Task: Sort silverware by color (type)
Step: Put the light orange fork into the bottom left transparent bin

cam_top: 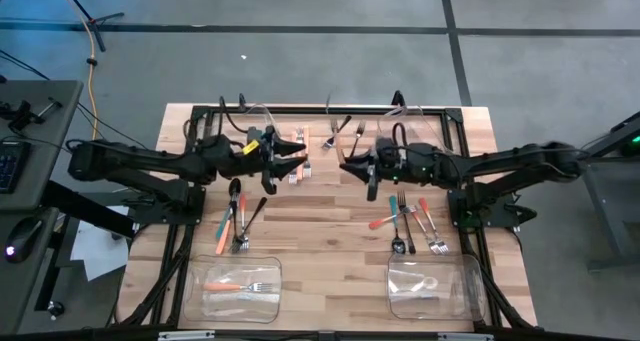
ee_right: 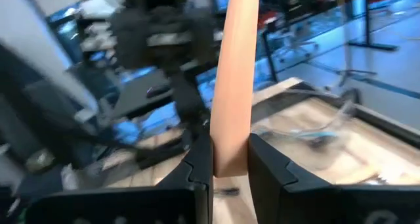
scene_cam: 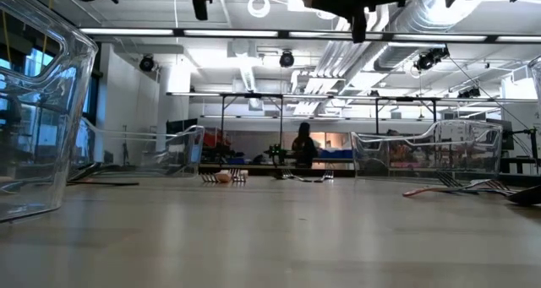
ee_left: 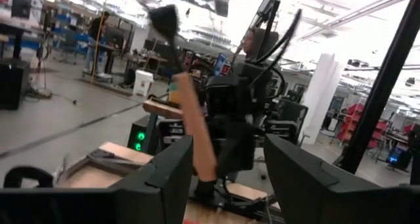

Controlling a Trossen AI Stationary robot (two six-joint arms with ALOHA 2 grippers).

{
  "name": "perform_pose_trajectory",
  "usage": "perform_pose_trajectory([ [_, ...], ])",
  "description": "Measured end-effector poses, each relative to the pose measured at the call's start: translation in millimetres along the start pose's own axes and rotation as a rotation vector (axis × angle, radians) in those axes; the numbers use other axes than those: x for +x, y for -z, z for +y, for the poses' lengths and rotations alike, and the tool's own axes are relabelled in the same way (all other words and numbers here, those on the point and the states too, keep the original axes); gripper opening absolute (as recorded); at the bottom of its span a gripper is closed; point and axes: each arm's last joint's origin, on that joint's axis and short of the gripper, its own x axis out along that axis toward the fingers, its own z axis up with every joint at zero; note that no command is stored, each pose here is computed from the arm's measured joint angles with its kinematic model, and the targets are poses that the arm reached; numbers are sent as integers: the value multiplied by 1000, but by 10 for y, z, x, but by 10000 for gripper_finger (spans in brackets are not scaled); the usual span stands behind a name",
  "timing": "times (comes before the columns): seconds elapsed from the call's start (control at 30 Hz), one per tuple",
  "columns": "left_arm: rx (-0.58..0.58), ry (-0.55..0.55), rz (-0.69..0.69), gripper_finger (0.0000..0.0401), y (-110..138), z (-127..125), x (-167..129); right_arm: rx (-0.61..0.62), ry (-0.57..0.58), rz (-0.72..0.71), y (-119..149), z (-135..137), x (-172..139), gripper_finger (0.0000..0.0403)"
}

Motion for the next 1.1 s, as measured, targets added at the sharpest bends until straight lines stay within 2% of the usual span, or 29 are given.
perform_pose_trajectory([
  [0.17, -15, -8, 24, 176, 127, 32, 87, 2, -60, -34, 79, 75, 114, 44],
  [0.4, -62, 21, -17, 176, 228, 49, 215, 10, -72, -47, 197, 80, 244, 44],
  [0.87, -15, 36, 10, 175, 269, 52, 544, -8, -78, 6, 160, 102, 303, 44],
  [0.97, -15, 36, 17, 161, 255, 47, 535, -9, -76, 9, 163, 101, 303, 44],
  [1.1, -13, 30, 35, 118, 224, 39, 508, -14, -71, 24, 177, 95, 303, 44],
])
